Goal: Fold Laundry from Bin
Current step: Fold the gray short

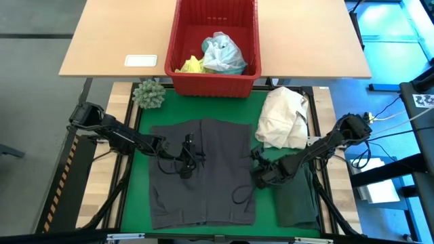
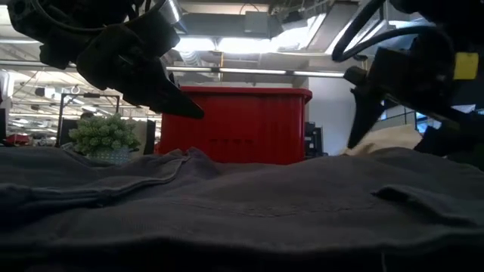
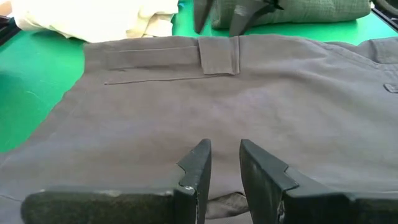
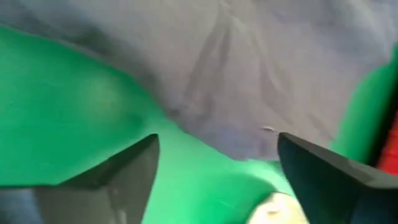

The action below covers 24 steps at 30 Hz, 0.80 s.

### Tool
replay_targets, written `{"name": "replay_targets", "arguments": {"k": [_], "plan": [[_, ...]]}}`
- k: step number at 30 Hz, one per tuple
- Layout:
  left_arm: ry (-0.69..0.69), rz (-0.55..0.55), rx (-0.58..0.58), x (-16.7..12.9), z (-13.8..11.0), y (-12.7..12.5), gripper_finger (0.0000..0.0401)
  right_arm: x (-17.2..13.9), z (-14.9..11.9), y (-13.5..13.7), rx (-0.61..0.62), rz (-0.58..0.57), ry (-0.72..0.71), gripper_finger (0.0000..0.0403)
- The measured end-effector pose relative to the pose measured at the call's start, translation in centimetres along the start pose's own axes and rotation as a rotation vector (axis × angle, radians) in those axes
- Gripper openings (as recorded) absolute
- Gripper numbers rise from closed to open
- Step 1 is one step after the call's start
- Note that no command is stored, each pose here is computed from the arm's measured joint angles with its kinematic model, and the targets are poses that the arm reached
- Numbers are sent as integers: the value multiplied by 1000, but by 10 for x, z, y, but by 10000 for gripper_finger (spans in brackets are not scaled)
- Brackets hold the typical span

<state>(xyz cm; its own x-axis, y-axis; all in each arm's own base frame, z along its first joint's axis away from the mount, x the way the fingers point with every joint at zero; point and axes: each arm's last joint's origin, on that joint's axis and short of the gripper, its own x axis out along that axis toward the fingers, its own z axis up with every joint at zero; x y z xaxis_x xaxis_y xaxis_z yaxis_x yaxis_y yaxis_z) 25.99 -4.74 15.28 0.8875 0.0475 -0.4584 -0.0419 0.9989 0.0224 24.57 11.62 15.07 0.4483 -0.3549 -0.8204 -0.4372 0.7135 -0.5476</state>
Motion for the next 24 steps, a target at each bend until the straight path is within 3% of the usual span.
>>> {"name": "replay_targets", "arguments": {"k": [5,11,17,24], "plan": [[0,0,0,0,0,0,80,0,0,-1,-42,-30,7,375],[0,1,-1,0,0,0,80,8,-6,4,-103,-47,-16,363],[0,0,-6,0,0,0,80,20,-18,11,-140,-182,-36,304],[-2,23,34,0,0,1,80,21,-14,10,-174,-235,-81,178]]}}
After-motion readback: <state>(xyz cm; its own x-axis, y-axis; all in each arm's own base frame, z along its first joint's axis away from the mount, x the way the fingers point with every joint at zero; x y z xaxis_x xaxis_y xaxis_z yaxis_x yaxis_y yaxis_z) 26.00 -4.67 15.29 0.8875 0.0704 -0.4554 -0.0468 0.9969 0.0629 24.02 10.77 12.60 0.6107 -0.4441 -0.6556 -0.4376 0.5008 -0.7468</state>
